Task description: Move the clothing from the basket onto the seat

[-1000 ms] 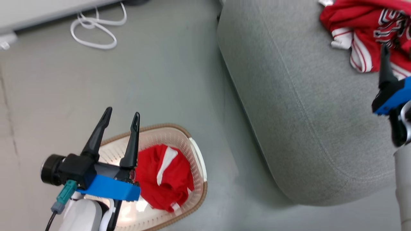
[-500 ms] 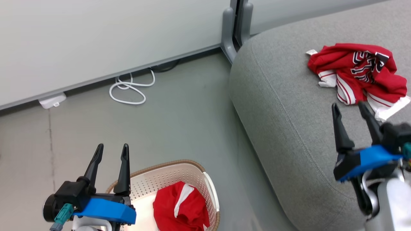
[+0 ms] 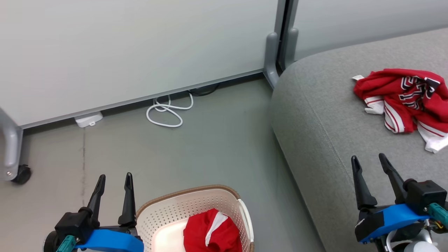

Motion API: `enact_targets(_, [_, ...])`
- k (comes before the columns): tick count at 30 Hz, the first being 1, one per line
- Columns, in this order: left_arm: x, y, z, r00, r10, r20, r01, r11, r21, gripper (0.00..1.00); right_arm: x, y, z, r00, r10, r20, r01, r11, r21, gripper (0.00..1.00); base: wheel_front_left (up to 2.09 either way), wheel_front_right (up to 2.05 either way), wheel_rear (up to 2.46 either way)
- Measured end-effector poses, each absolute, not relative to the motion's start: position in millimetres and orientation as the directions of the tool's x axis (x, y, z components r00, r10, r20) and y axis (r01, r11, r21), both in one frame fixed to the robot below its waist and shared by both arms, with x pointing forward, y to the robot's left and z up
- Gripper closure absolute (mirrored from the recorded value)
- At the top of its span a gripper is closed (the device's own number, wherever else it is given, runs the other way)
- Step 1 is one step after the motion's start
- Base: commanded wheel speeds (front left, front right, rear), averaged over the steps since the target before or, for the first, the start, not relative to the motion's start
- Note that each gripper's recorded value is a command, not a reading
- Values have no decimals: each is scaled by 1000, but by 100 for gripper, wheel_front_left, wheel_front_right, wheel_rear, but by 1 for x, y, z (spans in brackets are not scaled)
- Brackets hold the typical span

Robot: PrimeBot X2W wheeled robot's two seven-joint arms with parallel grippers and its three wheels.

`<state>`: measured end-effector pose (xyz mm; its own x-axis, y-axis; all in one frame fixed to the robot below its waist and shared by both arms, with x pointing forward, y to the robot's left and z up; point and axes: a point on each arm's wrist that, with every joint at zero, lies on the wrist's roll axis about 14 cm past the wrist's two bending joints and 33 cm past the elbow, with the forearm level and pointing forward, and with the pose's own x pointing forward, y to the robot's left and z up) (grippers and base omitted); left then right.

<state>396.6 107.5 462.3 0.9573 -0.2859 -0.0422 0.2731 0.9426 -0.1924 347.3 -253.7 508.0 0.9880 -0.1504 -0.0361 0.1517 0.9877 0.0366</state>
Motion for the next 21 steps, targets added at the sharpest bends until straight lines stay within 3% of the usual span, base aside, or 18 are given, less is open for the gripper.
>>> enact_targets(21, [353,190,461,998,-38,-55,27,982,-186,0,369,-171,505,995,96,-40,-93,993,65,0,0,0,0])
